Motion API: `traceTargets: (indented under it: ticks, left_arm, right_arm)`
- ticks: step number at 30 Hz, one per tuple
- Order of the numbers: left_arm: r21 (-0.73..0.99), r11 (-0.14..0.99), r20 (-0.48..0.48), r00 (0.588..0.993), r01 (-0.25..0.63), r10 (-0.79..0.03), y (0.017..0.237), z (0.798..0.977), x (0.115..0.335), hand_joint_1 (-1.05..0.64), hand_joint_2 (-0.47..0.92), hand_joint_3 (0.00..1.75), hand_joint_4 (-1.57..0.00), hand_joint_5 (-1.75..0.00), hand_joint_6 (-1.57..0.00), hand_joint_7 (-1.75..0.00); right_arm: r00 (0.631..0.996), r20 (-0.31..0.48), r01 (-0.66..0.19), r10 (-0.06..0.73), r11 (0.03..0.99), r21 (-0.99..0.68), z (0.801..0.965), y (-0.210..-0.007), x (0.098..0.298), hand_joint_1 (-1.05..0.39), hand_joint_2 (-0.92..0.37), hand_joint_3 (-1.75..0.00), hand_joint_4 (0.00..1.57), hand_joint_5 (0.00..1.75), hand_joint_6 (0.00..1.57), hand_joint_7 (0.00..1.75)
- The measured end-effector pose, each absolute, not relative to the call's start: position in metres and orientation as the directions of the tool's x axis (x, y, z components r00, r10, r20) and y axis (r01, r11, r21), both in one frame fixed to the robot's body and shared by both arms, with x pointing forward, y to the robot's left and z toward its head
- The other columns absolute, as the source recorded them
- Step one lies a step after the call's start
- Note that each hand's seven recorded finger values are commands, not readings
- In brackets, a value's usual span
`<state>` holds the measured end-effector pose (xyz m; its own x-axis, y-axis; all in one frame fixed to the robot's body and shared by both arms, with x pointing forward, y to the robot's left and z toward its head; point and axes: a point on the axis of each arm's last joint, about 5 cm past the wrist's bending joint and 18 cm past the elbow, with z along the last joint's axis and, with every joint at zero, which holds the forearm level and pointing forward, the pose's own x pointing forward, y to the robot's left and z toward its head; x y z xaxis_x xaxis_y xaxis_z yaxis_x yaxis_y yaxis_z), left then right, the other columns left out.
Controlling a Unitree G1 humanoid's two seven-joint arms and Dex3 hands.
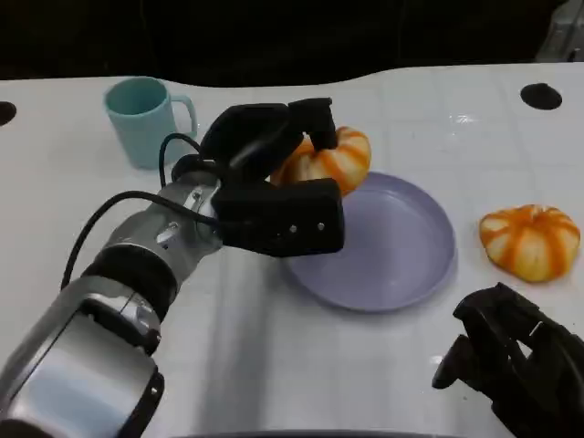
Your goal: Grasp the bread from the table and place it into the plate.
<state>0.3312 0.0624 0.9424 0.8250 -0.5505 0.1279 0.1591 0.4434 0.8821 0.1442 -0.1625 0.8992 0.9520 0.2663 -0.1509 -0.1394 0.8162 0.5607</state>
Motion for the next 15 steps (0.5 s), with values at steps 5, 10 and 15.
traceTargets:
  ticks: [5,10,15]
  left_arm:
    - [0.898,0.399,0.103,0.796,0.183,-0.597,0.039,0.946,0.328,-0.21,0.52,1.01,-0.92,-1.75,-0.7,-1.74]
    - [0.921,0.331,0.067,0.758,0.203,-0.649,0.019,0.944,0.321,-0.22,0.59,0.85,-0.89,-1.75,-0.73,-1.46]
    - [0.938,0.27,0.005,0.773,0.215,-0.634,0.013,0.939,0.318,-0.2,0.71,0.57,-0.87,-1.75,-0.81,-1.25]
  right_arm:
    - [0.951,-0.151,-0.142,0.27,0.815,0.561,0.899,-0.162,0.143,-0.49,-0.92,-0.26,0.56,1.74,0.51,1.46]
    - [0.95,-0.156,-0.139,0.269,0.817,0.56,0.898,-0.162,0.142,-0.48,-0.92,-0.26,0.57,1.73,0.53,1.44]
    - [0.95,-0.155,-0.141,0.27,0.816,0.56,0.898,-0.16,0.142,-0.47,-0.92,-0.27,0.58,1.71,0.53,1.43]
